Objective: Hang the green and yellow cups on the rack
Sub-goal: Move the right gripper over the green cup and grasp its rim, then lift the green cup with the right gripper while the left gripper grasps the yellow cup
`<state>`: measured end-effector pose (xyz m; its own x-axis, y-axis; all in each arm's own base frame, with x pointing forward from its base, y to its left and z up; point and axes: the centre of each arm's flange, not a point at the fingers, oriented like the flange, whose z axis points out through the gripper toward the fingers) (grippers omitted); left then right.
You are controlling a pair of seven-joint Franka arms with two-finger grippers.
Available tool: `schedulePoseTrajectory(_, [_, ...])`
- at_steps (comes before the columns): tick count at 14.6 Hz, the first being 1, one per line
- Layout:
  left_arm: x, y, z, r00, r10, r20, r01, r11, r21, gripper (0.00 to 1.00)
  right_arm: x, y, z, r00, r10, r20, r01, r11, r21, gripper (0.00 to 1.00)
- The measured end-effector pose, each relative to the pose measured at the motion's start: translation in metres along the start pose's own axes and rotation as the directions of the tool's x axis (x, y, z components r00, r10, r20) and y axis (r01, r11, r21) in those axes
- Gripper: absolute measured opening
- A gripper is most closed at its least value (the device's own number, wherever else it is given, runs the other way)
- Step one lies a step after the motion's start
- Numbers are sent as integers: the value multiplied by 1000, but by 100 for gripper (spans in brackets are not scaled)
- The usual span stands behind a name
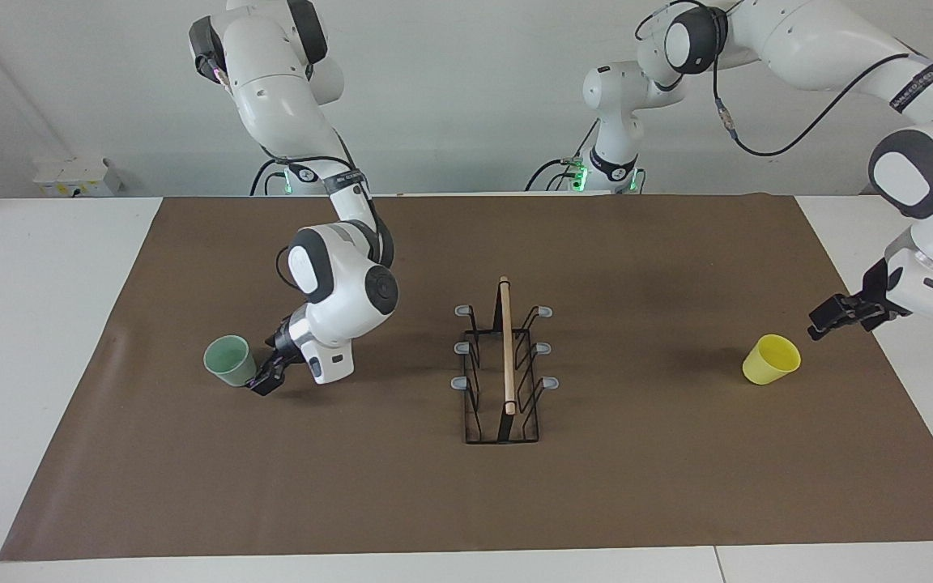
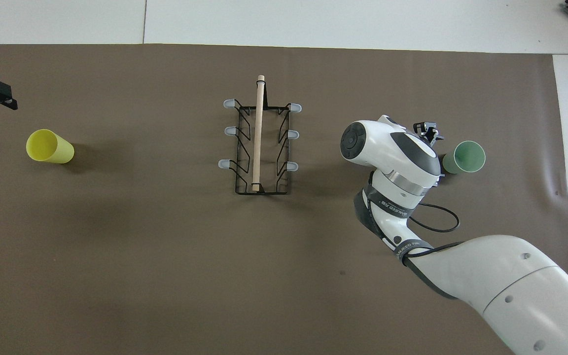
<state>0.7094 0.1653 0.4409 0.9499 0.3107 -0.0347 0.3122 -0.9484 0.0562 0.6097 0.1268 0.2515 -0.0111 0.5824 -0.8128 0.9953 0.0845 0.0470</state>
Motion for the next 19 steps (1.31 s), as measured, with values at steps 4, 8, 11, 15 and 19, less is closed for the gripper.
schedulePoseTrajectory(4, [12,-33,21,947,-317,57,322,938,-125,100,5,-17,8,992,-97,75,103,992,-75,100])
schedulePoseTrajectory(8, [12,-51,40,727,-661,188,687,704,-179,100,5,-25,15,985,-129,114,140,986,-90,100])
schedulePoseTrajectory(11, [10,-73,57,553,-788,272,833,515,-201,100,4,-29,18,982,-138,128,150,984,-92,100])
schedulePoseTrajectory(15, [-10,-102,74,343,-866,364,938,299,-173,100,-5,-25,32,981,-141,130,158,979,-127,100])
schedulePoseTrajectory(19, [-37,-135,84,223,-864,452,973,168,-157,100,-9,-24,43,982,-139,125,156,978,-141,100])
